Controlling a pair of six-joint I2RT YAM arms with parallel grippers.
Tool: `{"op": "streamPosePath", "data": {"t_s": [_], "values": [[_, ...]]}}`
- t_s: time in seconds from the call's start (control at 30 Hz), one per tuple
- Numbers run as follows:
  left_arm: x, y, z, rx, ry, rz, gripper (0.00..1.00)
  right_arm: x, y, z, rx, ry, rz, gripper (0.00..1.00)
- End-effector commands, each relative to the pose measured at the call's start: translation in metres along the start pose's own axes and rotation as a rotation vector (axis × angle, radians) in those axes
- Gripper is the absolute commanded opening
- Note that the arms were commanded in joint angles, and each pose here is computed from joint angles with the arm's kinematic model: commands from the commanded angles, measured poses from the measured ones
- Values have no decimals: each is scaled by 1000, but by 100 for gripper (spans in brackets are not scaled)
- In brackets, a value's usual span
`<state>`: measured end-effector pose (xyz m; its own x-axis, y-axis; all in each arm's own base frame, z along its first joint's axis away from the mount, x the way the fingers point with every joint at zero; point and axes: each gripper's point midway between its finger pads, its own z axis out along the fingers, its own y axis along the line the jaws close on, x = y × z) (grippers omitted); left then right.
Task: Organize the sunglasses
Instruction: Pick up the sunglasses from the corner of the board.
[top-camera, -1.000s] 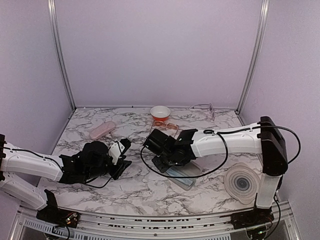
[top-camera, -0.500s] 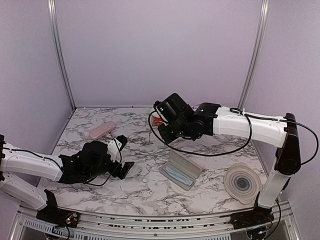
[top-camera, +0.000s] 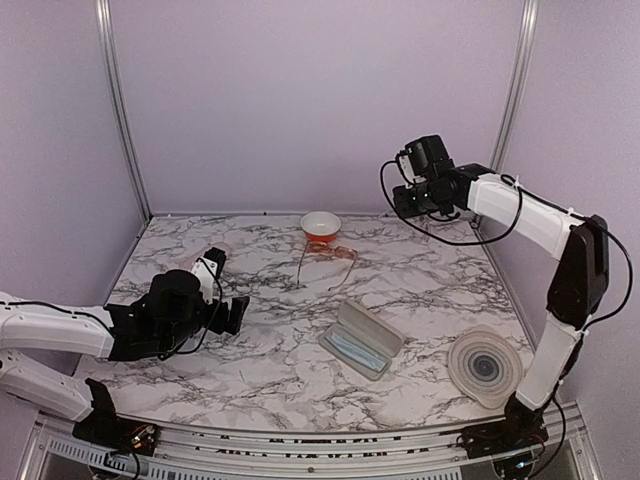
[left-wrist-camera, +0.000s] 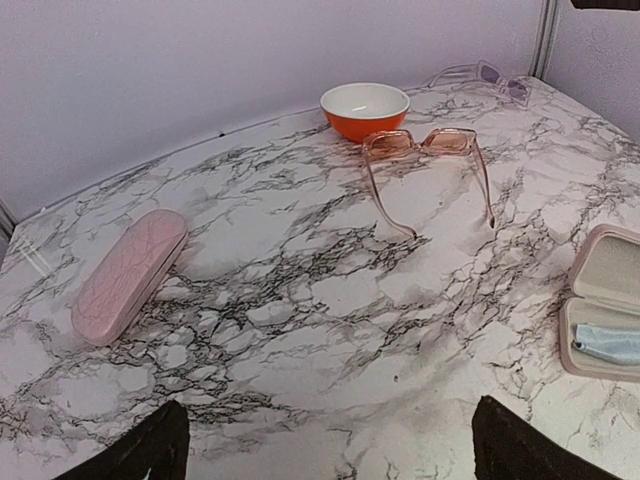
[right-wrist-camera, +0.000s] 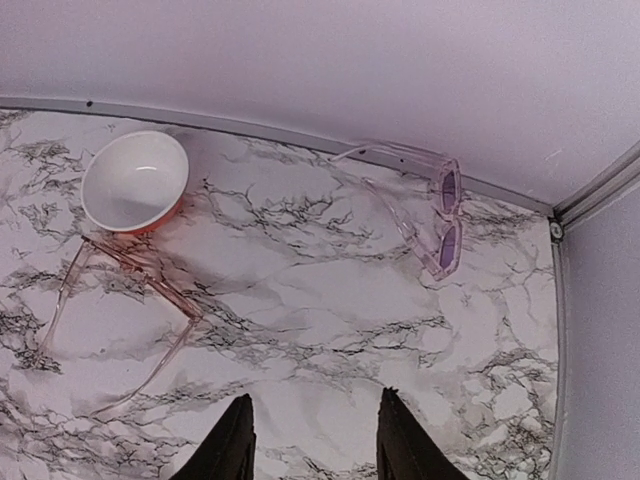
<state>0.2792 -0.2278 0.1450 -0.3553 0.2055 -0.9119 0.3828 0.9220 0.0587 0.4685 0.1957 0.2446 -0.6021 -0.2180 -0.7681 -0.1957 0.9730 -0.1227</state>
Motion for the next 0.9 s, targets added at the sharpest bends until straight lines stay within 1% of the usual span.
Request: {"op": "streamPosePath", "data": {"t_s": [0.0, 0.07, 0.27, 0.33, 0.57, 0.73, 0.87], "values": [[-5, 7, 4, 5, 25, -52, 99, -14, -27, 29, -49, -14, 75, 41], [-4, 6, 9, 16, 50, -58, 99, -15, -50, 45, -36, -5, 113, 41], [-3, 7, 17, 22, 95, -76, 99, -14, -95, 92, 8, 20, 174, 40], [-4, 8, 17, 23, 96, -85, 99, -7, -104, 114, 16, 39, 186, 41], [-5, 12, 18, 27, 101, -110, 99, 0, -127, 174, 19, 79, 239, 40], [-5, 11, 22, 31, 117, -108, 99, 6, -146, 202, 36, 76, 288, 38], [-4, 11, 24, 32, 126, -113, 99, 21, -160, 220, 49, 90, 323, 35]]}}
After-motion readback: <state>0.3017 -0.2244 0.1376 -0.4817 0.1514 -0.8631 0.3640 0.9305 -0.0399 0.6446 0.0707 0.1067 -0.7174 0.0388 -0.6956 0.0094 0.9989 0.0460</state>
